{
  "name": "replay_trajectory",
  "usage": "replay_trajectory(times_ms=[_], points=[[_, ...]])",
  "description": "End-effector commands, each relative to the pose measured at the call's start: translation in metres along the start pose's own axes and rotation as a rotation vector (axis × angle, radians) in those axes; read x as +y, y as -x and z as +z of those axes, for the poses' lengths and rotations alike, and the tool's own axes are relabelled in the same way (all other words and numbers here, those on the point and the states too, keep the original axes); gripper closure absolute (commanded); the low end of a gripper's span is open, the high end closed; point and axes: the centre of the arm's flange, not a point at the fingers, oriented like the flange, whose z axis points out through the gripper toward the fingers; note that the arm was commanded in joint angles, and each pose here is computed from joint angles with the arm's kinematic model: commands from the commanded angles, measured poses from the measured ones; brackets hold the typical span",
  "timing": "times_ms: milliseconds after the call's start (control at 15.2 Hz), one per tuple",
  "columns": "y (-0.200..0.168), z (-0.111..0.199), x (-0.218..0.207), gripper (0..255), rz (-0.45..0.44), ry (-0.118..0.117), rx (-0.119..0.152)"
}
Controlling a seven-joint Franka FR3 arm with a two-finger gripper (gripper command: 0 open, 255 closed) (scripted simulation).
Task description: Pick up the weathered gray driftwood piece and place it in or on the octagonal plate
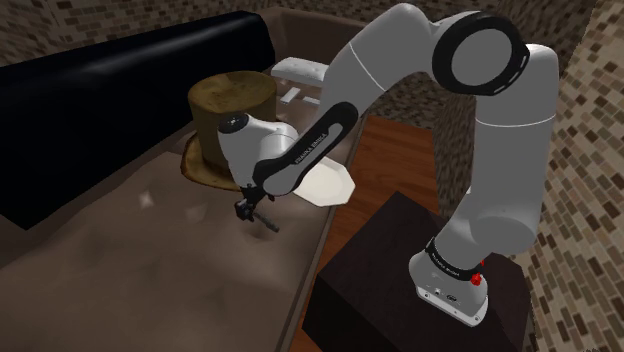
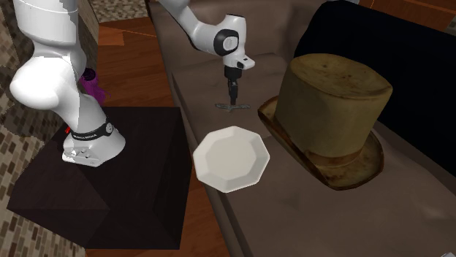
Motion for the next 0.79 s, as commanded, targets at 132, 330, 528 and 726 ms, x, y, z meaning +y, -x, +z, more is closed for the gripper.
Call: replay_trajectory(times_ms=[132,330,528,726], points=[[0.0,0.021,-0.001,0,0.0,0.001,0.001],[0.0,0.029,-0.001,0,0.0,0.001,0.001],[0.0,0.029,-0.001,0,0.0,0.001,0.001],[0.0,0.029,-0.001,0,0.0,0.001,0.001]])
